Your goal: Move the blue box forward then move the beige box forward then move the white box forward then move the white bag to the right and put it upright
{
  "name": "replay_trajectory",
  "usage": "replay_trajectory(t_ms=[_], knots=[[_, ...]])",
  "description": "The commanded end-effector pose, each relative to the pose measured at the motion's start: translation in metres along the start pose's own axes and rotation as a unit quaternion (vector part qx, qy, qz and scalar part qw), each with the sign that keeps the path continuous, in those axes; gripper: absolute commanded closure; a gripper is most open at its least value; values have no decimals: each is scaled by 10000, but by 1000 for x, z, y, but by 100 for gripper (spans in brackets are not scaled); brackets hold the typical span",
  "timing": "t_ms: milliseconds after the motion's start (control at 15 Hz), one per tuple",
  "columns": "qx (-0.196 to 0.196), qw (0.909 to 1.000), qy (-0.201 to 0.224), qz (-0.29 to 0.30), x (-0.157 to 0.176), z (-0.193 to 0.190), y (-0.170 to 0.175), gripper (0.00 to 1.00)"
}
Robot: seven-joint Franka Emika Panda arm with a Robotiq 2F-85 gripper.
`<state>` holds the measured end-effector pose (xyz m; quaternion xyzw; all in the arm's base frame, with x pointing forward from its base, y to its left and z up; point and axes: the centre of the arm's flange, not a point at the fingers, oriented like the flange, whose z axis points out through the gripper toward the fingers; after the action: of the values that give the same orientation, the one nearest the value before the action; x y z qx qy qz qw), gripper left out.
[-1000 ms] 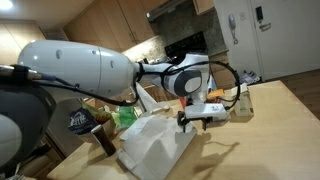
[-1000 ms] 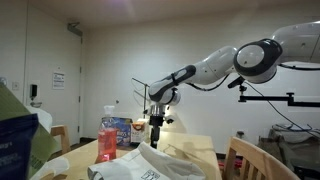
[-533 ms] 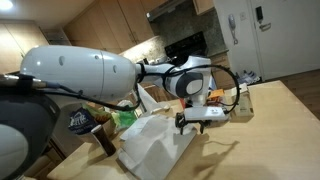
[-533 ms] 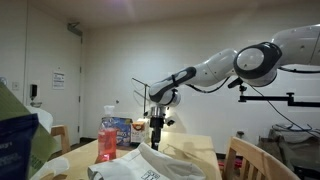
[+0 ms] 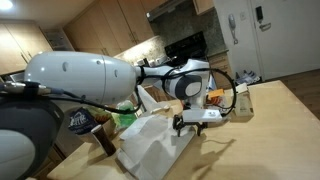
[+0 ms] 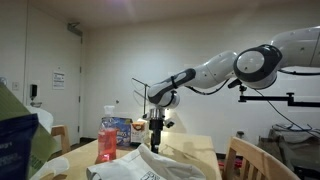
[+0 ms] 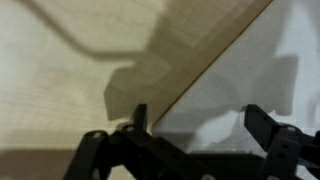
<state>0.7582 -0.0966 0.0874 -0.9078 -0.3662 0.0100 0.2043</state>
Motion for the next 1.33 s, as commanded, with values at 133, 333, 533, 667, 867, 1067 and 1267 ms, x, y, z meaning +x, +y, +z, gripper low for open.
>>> replay_trajectory(t_ms=[133, 333, 533, 667, 867, 1067, 1267], knots=[[142, 9998, -45, -104, 25, 5, 13, 9], [121, 9999, -24, -99, 25, 5, 15, 43], [104, 9999, 0, -88, 25, 5, 16, 66], [102, 9999, -1, -83, 25, 6, 17, 81], [90, 9999, 1, -68, 24, 8, 18, 99], [14, 10000, 13, -57, 23, 8, 18, 100], [-97, 9999, 65, -58, 23, 5, 15, 100]])
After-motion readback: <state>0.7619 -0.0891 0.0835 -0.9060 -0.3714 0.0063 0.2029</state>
